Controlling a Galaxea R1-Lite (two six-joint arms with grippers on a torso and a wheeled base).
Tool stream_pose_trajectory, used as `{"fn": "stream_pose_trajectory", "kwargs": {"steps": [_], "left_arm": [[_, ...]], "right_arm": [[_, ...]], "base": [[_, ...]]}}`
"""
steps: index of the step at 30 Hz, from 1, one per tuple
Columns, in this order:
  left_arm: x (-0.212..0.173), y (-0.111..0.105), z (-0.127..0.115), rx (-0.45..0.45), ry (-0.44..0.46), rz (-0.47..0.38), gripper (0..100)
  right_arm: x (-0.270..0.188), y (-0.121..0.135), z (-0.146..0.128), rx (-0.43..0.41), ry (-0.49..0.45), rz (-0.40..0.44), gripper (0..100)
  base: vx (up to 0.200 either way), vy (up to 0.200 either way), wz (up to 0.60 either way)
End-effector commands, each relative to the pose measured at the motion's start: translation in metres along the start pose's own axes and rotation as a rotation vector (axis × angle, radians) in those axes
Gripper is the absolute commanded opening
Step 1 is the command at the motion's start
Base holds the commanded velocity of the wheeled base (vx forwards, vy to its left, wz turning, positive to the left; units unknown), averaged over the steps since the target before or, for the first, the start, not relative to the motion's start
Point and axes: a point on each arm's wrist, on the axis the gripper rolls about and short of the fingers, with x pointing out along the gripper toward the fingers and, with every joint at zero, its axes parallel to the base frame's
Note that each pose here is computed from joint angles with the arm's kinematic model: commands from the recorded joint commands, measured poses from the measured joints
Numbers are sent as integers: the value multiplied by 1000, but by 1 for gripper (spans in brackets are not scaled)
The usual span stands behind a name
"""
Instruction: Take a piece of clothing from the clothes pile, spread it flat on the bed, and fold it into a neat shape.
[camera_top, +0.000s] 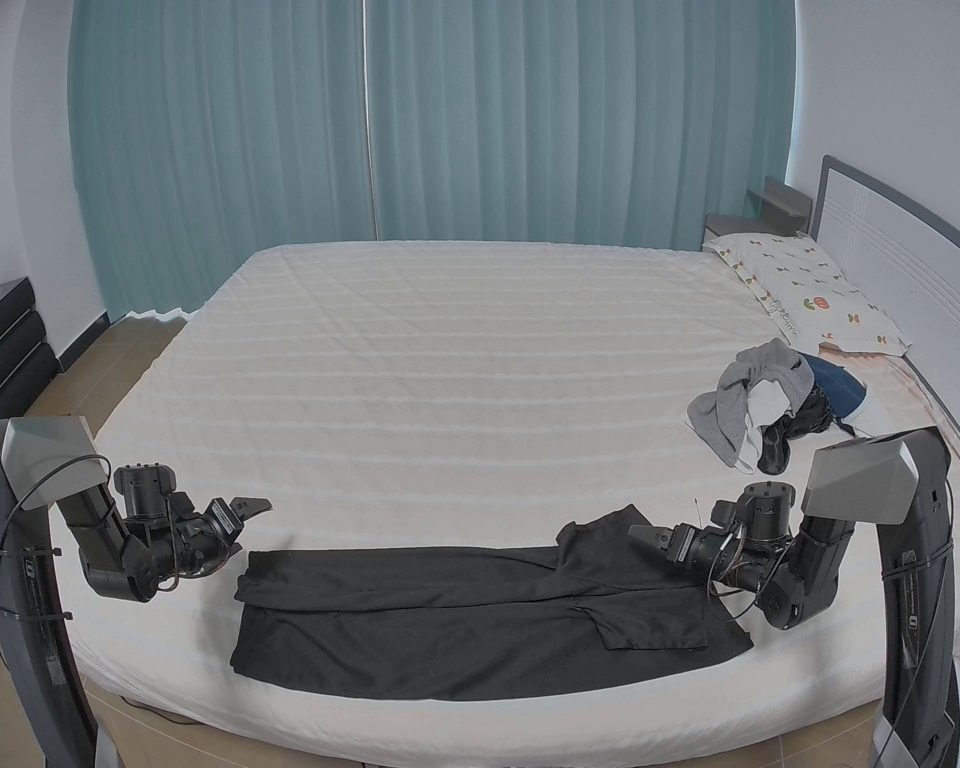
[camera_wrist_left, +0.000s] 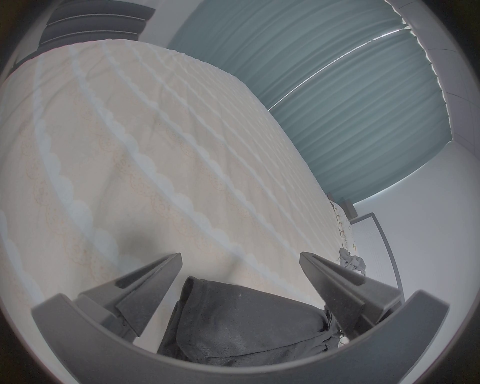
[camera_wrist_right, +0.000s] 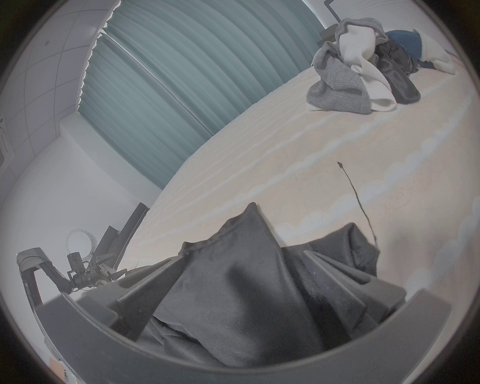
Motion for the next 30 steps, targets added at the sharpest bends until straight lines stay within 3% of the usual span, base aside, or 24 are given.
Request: {"fn": "stream_pose_trajectory", "kwargs": {"steps": [1, 8, 15, 24, 30], "left_arm": [[1, 1, -1, -2, 3, 3, 100], [1, 2, -1, -2, 3, 3, 100], [2, 2, -1, 0, 2, 4, 100], [2, 3, -2, 2, 5, 7, 100], [2, 3, -2, 3, 4, 6, 100]], "right_arm": [[-3, -3, -5, 4, 18, -10, 0], [-14, -5, -6, 2, 20, -20, 0], [-37, 0, -1, 4, 29, 38, 0], [-58, -5, 2, 17, 18, 48, 0], [-66, -9, -6, 39, 63, 47, 0]], "base": [[0, 0, 0], [0, 0, 0], [0, 0, 0], [0, 0, 0], [0, 0, 0]]}}
